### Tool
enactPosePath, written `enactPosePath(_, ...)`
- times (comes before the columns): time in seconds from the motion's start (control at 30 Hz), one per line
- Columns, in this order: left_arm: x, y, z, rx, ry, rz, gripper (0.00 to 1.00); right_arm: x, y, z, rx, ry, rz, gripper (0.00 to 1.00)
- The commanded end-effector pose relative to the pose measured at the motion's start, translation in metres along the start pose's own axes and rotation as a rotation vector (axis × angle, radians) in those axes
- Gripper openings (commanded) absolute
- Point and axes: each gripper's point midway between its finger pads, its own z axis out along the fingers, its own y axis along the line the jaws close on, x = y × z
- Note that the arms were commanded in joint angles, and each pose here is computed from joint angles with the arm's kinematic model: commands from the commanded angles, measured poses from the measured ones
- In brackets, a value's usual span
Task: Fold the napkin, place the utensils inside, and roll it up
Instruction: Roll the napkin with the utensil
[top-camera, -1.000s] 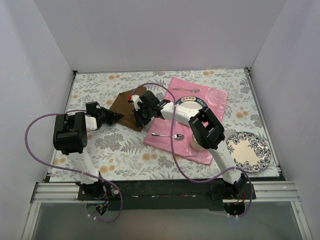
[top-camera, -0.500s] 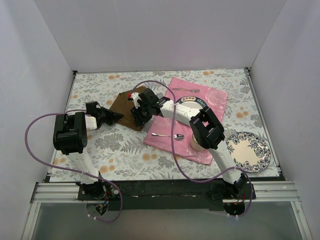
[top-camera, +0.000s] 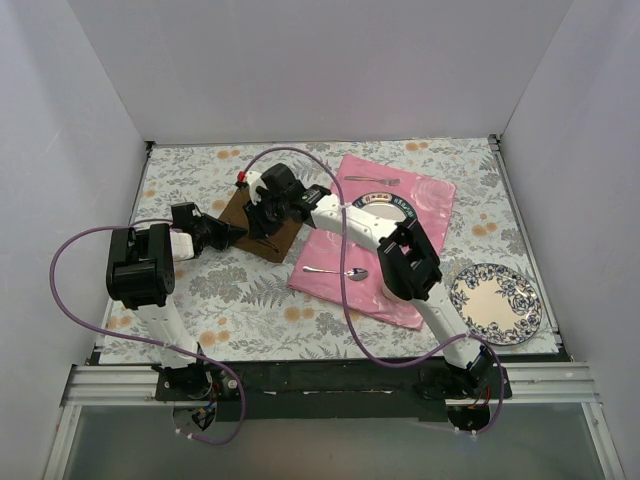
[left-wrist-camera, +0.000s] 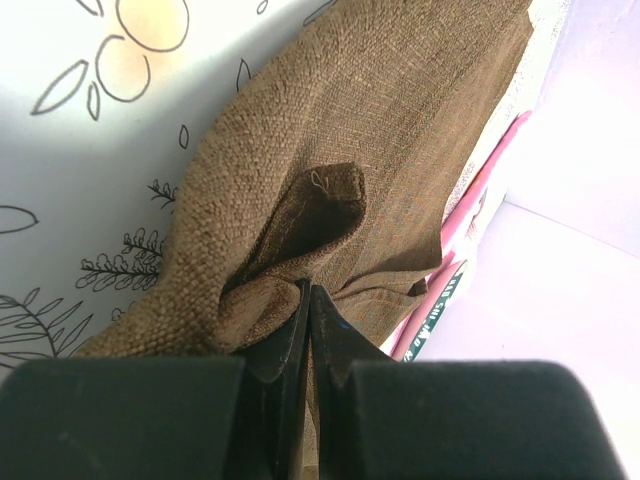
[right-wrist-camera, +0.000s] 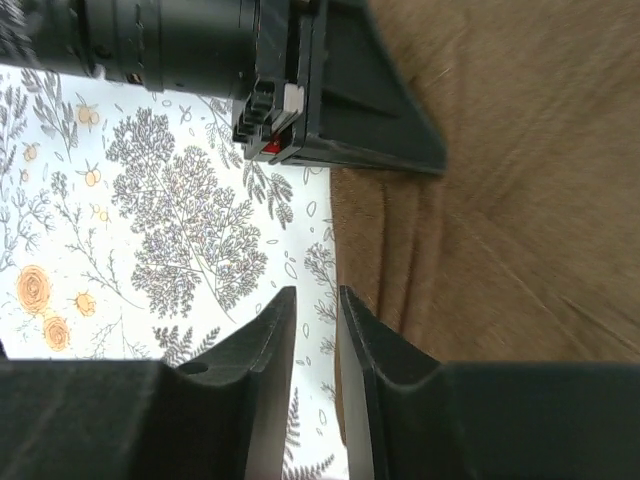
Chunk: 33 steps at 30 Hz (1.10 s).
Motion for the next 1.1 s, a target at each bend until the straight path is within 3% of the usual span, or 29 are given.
enactPosePath(0.0, 0.007, 0.066, 0.004, -0.226, -0.011, -0.039, 0.00, 0.004, 0.011, 0.020, -0.068, 0.001, 0.023, 0.30)
enactPosePath(0.53, 0.006, 0.067, 0.004, -0.236, -0.007, -0.032, 0.00, 0.027, -0.021, 0.034, 0.019, 0.027, 0.025, 0.29)
enactPosePath(0.7, 0.005, 0.066, 0.004, -0.235, -0.007, -0.022, 0.00, 0.037, -0.030, 0.030, 0.006, 0.021, 0.081, 0.31)
enactPosePath(0.83, 0.005, 0.067, 0.005, -0.239, -0.004, -0.028, 0.00, 0.034, -0.025, 0.028, -0.102, -0.011, 0.167, 0.33)
enactPosePath(1.07, 0.004, 0.063, 0.005, -0.235, 0.002, -0.003, 0.00, 0.062, -0.043, 0.031, -0.104, 0.017, 0.351, 0.29)
